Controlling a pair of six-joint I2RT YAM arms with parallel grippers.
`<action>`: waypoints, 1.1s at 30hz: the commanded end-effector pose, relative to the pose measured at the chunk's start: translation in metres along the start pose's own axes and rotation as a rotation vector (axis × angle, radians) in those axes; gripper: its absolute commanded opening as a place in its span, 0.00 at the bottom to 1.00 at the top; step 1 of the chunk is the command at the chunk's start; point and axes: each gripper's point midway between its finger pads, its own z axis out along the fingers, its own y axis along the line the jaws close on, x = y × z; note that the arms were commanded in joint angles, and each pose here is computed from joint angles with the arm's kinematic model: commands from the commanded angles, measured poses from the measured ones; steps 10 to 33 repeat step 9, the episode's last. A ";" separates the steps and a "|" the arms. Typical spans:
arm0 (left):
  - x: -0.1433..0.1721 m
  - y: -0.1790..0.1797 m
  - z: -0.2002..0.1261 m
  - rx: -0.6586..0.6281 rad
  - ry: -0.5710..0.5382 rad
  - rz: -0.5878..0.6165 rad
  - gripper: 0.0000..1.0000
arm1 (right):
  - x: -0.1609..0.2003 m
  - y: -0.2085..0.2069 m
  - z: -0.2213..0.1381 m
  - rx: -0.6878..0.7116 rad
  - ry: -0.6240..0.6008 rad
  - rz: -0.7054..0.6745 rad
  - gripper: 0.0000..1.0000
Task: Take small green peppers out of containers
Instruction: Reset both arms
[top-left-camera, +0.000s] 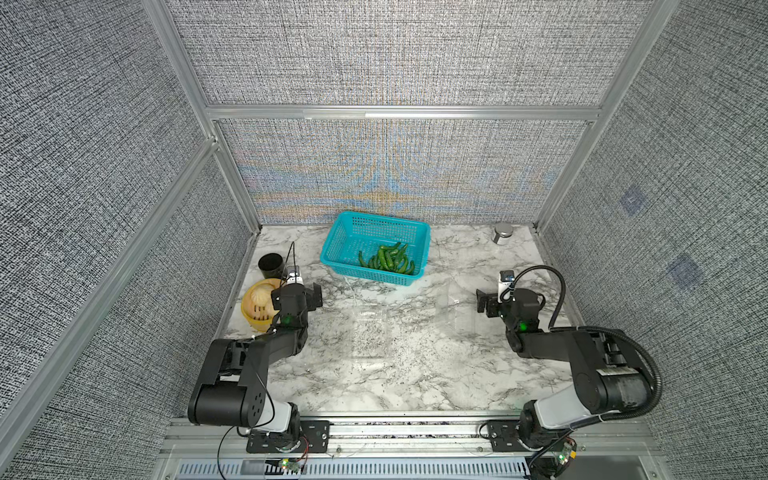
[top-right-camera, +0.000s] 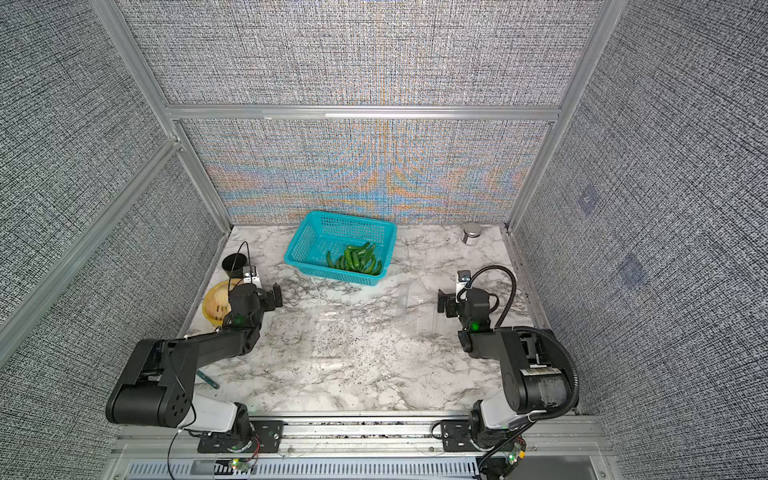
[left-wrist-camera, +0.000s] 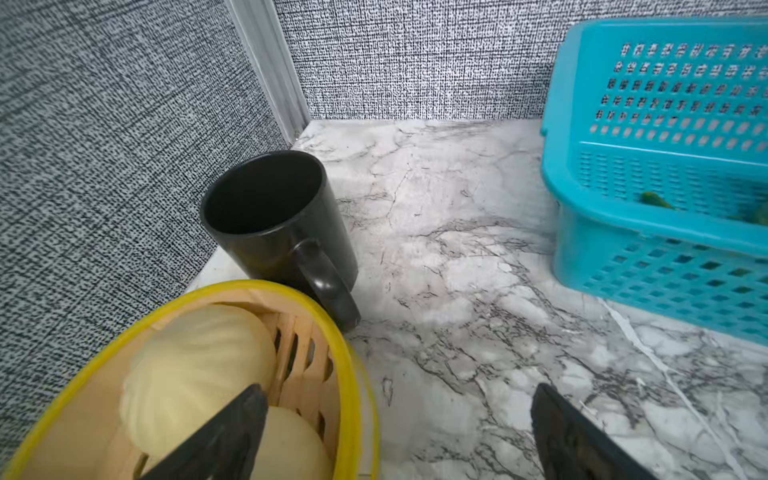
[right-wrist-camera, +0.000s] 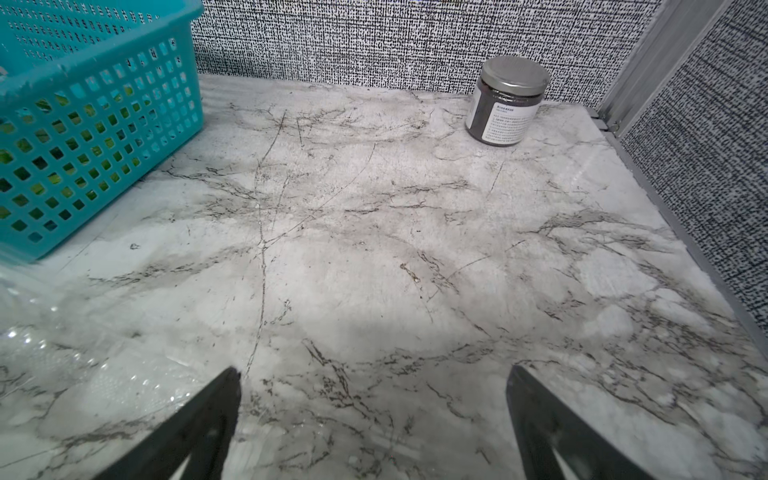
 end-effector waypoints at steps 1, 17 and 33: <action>0.003 -0.007 0.003 0.037 0.021 0.004 1.00 | -0.001 0.000 0.000 0.000 -0.003 -0.006 0.99; 0.002 -0.007 0.001 0.050 0.016 0.000 1.00 | -0.002 0.000 0.000 0.000 -0.005 -0.006 0.99; 0.002 -0.007 0.001 0.050 0.016 0.000 1.00 | -0.002 0.000 0.000 0.000 -0.005 -0.006 0.99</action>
